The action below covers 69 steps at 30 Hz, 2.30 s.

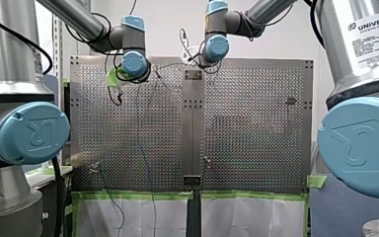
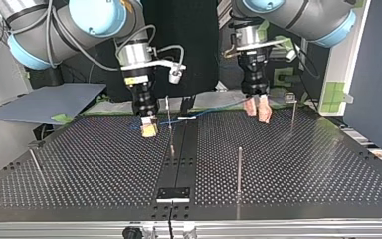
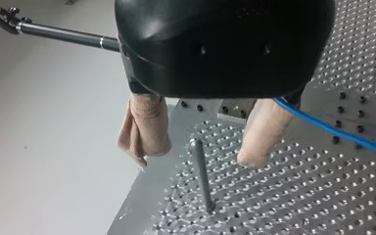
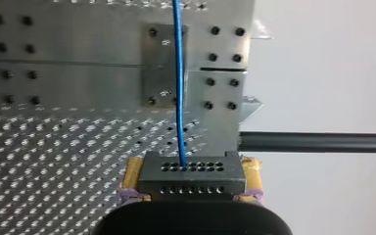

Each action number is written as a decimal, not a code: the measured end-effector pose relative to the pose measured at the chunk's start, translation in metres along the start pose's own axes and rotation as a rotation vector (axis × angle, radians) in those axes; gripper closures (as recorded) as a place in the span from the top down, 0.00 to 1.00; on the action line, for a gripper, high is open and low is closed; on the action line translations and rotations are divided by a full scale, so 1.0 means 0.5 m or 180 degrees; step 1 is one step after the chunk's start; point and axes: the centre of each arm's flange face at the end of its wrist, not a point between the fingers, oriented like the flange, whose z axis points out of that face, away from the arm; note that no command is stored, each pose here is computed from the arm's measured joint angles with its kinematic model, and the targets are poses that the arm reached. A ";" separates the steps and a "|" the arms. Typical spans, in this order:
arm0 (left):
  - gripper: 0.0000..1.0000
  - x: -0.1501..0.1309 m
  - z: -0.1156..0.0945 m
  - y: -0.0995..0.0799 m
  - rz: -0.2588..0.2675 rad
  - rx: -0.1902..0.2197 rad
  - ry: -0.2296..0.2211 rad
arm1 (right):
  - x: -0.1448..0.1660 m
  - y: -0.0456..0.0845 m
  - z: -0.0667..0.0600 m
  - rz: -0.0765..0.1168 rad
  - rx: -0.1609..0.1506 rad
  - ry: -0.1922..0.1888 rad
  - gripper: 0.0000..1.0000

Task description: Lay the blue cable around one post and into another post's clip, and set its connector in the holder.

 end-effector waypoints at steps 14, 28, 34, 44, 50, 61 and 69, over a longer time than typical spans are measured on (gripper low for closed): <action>1.00 -0.057 0.068 -0.007 -0.0017 -0.0109 0.0032 | 0.059 -0.002 0.042 0.0012 0.0064 0.0078 0.06; 1.00 -0.051 0.152 0.000 0.0115 -0.0266 0.0237 | 0.129 -0.008 0.085 0.0041 0.0105 0.0285 0.06; 1.00 -0.085 0.176 -0.002 0.0133 -0.0308 0.0237 | 0.137 -0.009 0.095 0.0042 0.0113 0.0297 0.06; 1.00 -0.140 0.231 0.015 0.0027 -0.0344 0.0240 | 0.114 -0.018 0.107 0.0025 0.0145 0.0256 0.06; 1.00 -0.150 0.283 0.014 -0.0085 -0.0263 0.0214 | 0.101 -0.021 0.119 0.0017 0.0165 0.0252 0.06; 1.00 -0.188 0.347 -0.016 -0.0139 -0.0139 0.0053 | 0.099 -0.007 0.142 0.0045 0.0136 0.0362 0.06; 1.00 -0.227 0.374 -0.035 -0.0160 -0.0129 -0.0074 | 0.050 0.010 0.170 0.0086 0.0087 0.0265 0.06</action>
